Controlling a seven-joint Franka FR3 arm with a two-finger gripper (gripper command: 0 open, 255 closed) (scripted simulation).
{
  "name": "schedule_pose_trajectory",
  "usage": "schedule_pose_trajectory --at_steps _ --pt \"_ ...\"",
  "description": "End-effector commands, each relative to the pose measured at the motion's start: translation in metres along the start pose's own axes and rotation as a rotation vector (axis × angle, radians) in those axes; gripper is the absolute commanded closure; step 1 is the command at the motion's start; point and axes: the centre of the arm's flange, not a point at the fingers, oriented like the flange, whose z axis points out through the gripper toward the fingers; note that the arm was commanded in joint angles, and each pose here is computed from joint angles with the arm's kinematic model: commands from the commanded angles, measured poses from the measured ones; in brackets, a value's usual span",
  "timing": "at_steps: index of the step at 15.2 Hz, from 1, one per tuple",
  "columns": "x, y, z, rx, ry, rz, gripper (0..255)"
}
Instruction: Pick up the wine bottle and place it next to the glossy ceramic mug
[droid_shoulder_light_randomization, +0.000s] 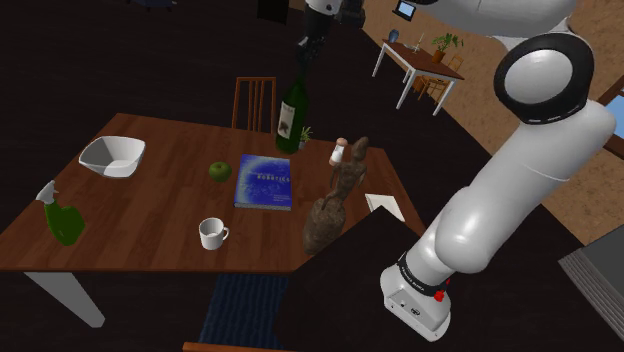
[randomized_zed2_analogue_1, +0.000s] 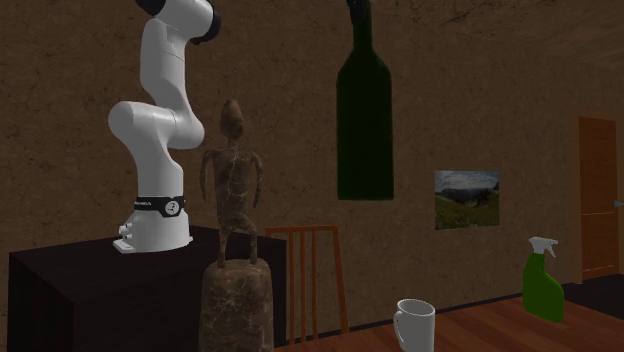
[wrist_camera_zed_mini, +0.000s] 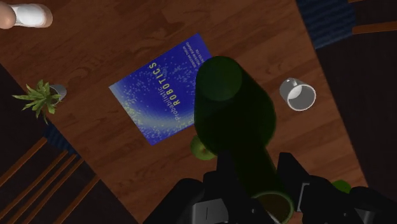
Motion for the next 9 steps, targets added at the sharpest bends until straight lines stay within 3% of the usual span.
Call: schedule_pose_trajectory --at_steps 1,9 --pt "0.002 -0.025 -0.004 0.000 0.001 0.002 255" --pt "0.015 -0.130 -0.007 0.000 0.001 0.002 255"
